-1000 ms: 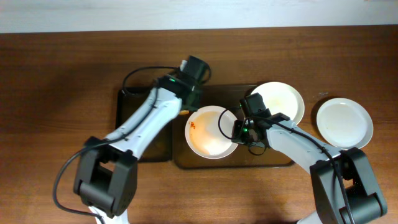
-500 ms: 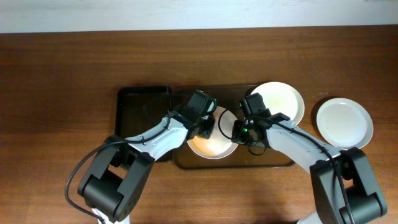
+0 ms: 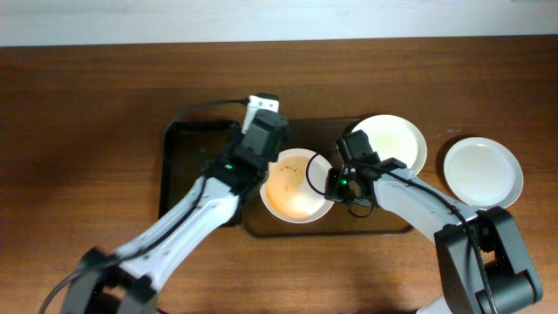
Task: Clean dirty plates on tray and stack at the side
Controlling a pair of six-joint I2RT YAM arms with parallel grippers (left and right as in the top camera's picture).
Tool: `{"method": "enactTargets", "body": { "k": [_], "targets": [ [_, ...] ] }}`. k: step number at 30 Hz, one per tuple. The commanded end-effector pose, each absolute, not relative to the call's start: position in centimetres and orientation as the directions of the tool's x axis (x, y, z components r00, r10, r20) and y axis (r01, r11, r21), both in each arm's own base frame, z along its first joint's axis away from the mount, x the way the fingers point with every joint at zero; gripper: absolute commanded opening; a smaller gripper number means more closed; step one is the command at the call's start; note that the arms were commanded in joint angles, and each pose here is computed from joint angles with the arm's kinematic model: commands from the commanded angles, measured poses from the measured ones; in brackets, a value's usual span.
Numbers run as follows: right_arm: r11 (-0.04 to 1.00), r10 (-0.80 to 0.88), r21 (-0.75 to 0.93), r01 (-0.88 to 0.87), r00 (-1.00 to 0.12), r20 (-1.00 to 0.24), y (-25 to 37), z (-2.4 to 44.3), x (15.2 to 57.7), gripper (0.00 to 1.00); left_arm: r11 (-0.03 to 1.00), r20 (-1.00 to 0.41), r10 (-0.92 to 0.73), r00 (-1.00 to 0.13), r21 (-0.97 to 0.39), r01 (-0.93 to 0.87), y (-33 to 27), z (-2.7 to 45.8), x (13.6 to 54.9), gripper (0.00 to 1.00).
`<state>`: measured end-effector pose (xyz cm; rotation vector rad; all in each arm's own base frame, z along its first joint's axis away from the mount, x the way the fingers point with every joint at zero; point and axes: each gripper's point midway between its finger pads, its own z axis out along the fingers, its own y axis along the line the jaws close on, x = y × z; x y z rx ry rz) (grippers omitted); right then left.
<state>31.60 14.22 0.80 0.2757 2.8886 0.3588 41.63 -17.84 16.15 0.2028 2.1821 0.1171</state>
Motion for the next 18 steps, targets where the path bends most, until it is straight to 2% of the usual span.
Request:
{"method": "enactTargets", "body": {
  "k": [1, 3, 4, 5, 6, 7, 9, 10, 13, 14, 18],
  "targets": [
    [0.958, 0.204, 0.24, 0.154, -0.959, -0.199, 14.0, 0.7, 31.8, 0.04, 0.989, -0.738, 0.046, -0.673, 0.127, -0.071, -11.2, 16.3, 39.9, 0.0],
    [0.959, 0.204, 0.236, 0.157, -0.96, -0.19, 14.0, 0.7, 31.6, 0.14, 0.998, -0.585, -0.045, -0.81, 0.006, -0.06, -8.4, 12.9, 38.3, 0.0],
    [0.96, 0.203, 0.232, 0.159, -0.962, -0.183, 13.9, 0.7, 31.4, 0.24, 0.994, -0.526, -0.106, -0.844, -0.046, -0.097, -6.5, 11.9, 37.9, 0.0],
    [0.959, 0.203, 0.233, 0.159, -0.963, -0.178, 13.9, 0.6, 31.3, 0.27, 0.988, -0.495, -0.153, -0.855, -0.067, -0.139, -4.8, 11.4, 37.7, 0.0],
    [0.96, 0.202, 0.231, 0.16, -0.963, -0.176, 13.9, 0.6, 31.2, 0.19, 0.98, -0.476, -0.195, -0.857, -0.063, -0.188, -2.8, 11.0, 37.6, 0.0],
    [0.96, 0.203, 0.232, 0.159, -0.963, -0.178, 13.9, 0.7, 31.3, 0.04, 0.976, -0.467, -0.211, -0.859, -0.06, -0.207, -2.1, 10.6, 37.5, 0.0],
    [0.962, 0.192, 0.232, 0.146, -0.962, -0.192, 14.2, 2.4, 32.3, 0.04, 0.976, -0.419, -0.212, -0.883, -0.043, -0.214, -1.9, 8.6, 37.5, 0.0],
    [0.974, 0.145, 0.2, 0.104, -0.969, -0.202, 14.2, 4.9, 33.1, 0.04, 0.976, -0.372, -0.207, -0.905, -0.022, -0.215, -1.8, 6.4, 37.4, 0.0],
    [0.998, 0.06, -0.015, 0.065, -0.974, -0.219, 11.1, 10.7, 33.8, 0.04, 0.979, -0.328, -0.196, -0.924, -0.015, -0.202, -2.0, 4.2, 37.5, 0.0],
    [0.988, 0.029, -0.143, 0.064, -0.972, -0.234, 8.9, 14.2, 33.9, 0.04, 0.98, -0.325, -0.196, -0.925, -0.027, -0.198, -2.2, 4.2, 37.4, 0.0],
    [0.923, -0.056, -0.376, 0.086, -0.935, -0.351, 6.5, 20.1, 35.0, 0.04, 0.98, -0.317, -0.195, -0.928, -0.026, -0.197, -2.2, 4.2, 37.2, 0.0]
  ]
}}
